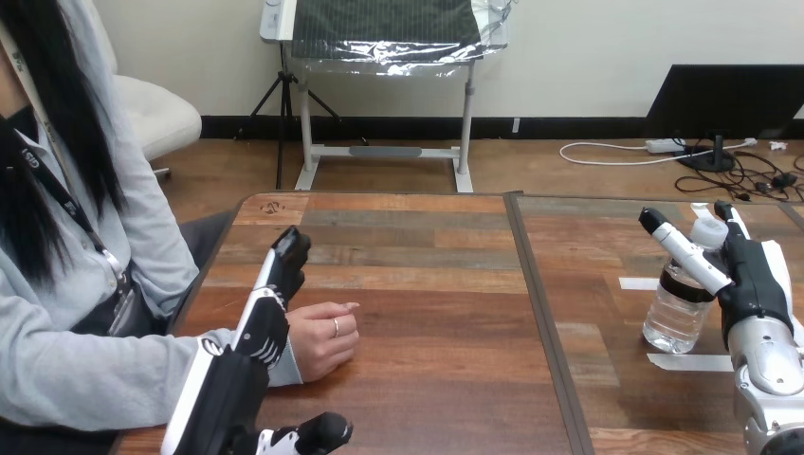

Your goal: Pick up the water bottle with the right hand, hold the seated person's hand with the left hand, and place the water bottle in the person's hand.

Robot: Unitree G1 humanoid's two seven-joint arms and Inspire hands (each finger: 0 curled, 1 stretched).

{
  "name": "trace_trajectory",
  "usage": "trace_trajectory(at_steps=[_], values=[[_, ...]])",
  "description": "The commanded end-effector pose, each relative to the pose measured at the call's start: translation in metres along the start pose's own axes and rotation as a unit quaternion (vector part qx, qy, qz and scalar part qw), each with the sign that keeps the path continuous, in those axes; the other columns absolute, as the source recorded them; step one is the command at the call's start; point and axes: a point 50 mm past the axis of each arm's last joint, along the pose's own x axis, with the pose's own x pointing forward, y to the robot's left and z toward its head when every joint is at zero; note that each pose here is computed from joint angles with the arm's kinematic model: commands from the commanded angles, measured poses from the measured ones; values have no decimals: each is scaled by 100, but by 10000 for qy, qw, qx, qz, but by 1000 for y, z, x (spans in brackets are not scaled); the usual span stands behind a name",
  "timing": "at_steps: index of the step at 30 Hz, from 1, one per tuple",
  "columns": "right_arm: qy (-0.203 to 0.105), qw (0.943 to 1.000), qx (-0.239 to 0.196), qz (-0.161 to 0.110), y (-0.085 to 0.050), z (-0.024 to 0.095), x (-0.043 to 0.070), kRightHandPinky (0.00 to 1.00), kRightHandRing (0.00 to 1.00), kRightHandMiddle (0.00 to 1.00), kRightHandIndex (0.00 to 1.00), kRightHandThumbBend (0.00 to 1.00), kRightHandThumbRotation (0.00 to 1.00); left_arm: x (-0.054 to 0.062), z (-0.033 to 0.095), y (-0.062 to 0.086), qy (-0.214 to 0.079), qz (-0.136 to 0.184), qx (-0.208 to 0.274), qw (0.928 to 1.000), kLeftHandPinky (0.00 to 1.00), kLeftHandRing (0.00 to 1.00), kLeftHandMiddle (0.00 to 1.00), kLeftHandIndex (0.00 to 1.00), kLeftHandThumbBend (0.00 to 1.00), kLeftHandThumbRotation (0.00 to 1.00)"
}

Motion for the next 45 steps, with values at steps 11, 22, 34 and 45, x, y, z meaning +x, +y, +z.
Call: trace_trajectory(at_steps=[11, 22, 34, 45], values=[[-331, 9994, -101, 12, 0, 39, 16, 85, 91, 91, 95, 100, 52, 10, 14, 2, -580, 8, 80, 9983, 100, 100, 100, 100, 100, 71], [-203, 9996, -172, -97, 4, 38, 16, 64, 73, 75, 74, 92, 19, 7, 16, 2, -559, 28, -28, 9984, 100, 100, 100, 100, 100, 70], [-71, 9992, -350, -152, 9, 36, 16, 42, 48, 52, 49, 90, 1, 4, 21, 5, -578, -10, 112, 9983, 100, 100, 100, 100, 100, 69], [-92, 9989, -441, -86, 14, 32, 13, 18, 23, 32, 35, 81, 0, 2, 23, 5, -543, 34, 29, 9985, 100, 100, 100, 100, 100, 70]])
